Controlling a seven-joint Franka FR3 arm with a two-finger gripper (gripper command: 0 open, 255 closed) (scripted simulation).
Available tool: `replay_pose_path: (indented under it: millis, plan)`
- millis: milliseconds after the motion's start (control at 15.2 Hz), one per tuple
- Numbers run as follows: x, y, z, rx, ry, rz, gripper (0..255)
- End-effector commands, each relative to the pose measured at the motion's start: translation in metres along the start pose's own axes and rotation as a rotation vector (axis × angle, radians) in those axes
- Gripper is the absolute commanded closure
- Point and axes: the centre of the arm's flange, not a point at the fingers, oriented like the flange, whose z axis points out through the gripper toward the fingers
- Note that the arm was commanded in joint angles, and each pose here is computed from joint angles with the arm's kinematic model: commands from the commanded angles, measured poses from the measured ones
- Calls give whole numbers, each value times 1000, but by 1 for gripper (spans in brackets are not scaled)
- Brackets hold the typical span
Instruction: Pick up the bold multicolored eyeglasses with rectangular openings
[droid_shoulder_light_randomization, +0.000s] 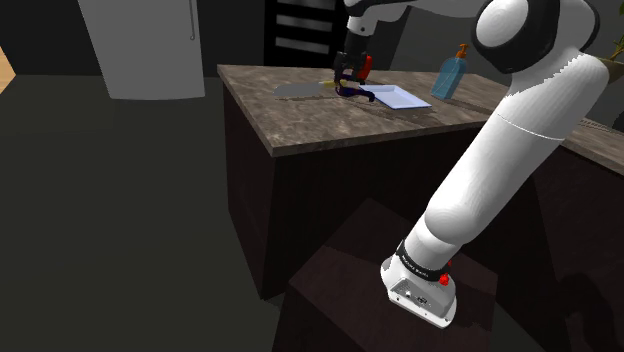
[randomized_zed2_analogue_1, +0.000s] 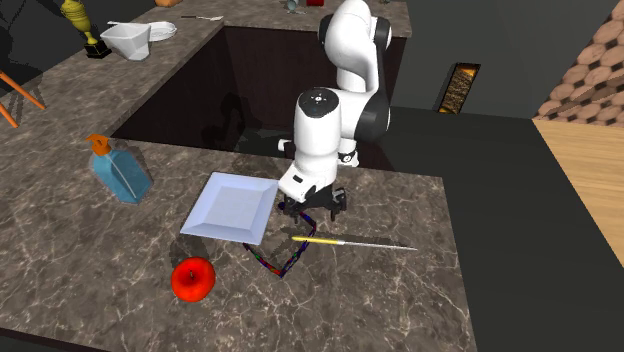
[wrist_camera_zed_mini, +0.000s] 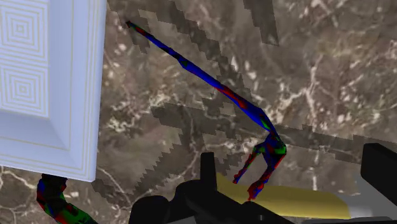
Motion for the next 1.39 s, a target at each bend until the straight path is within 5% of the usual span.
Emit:
replay_pose_path:
  millis: [0, 330, 396, 990, 1320]
  plan:
    - [0, 1, 10, 0, 0, 0, 0]
    - [-1, 0, 28, 0, 0, 0, 0]
    - [0, 0, 28, 0, 0, 0, 255]
    - [-1, 0, 28, 0, 0, 0, 255]
    - [1, 1, 2, 0, 0, 0, 255]
